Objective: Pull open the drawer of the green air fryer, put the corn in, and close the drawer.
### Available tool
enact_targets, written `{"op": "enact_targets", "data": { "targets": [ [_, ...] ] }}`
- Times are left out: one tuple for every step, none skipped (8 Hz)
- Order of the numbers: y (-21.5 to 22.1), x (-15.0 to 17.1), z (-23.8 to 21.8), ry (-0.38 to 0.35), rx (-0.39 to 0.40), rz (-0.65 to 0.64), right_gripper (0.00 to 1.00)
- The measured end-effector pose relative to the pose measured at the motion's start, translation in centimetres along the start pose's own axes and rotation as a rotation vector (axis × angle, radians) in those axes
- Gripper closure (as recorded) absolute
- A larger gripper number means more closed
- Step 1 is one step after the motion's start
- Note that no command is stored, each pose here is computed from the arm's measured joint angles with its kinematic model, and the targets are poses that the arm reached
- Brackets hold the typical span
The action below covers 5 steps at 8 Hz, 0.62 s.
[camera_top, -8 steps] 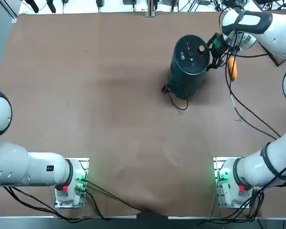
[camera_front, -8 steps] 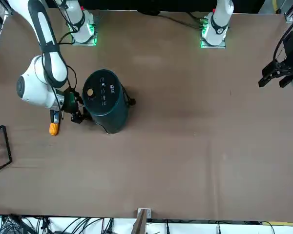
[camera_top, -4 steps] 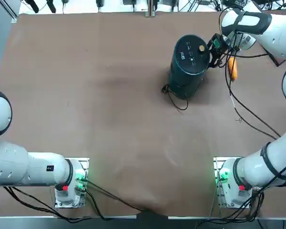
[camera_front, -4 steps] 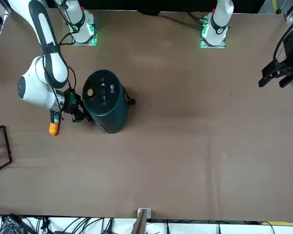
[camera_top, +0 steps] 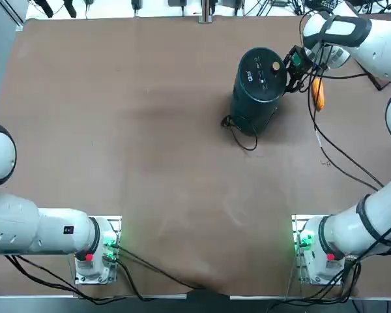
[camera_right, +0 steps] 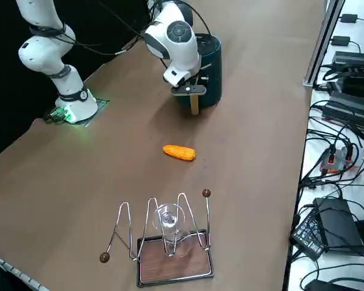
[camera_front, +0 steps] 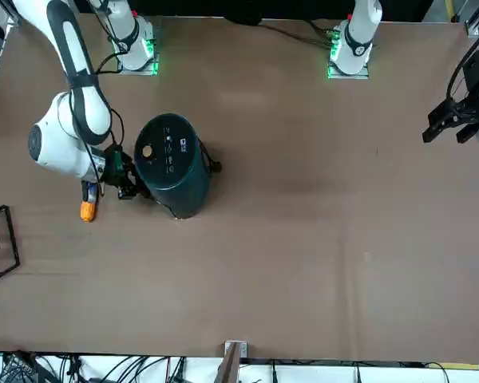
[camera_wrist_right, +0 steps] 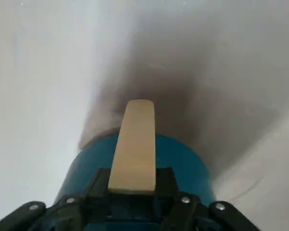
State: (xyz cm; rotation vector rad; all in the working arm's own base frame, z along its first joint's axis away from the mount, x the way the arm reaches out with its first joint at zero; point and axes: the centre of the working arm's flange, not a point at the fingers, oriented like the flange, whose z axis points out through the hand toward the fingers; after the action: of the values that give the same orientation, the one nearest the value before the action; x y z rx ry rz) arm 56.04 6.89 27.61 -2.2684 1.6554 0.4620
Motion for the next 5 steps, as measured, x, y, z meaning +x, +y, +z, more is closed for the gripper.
{"op": "enact_targets", "data": {
  "targets": [
    [0.2, 0.9, -0.5, 0.004, 0.007, 0.006, 0.52],
    [0.4, 1.9, -0.9, 0.005, 0.013, 0.012, 0.52],
    [0.6, 2.5, -1.2, 0.004, 0.016, 0.017, 0.52],
    [0.7, 2.8, -1.3, 0.005, 0.017, 0.02, 0.52],
    [0.7, 3.0, -1.4, 0.009, 0.018, 0.022, 0.52]
  ]
}}
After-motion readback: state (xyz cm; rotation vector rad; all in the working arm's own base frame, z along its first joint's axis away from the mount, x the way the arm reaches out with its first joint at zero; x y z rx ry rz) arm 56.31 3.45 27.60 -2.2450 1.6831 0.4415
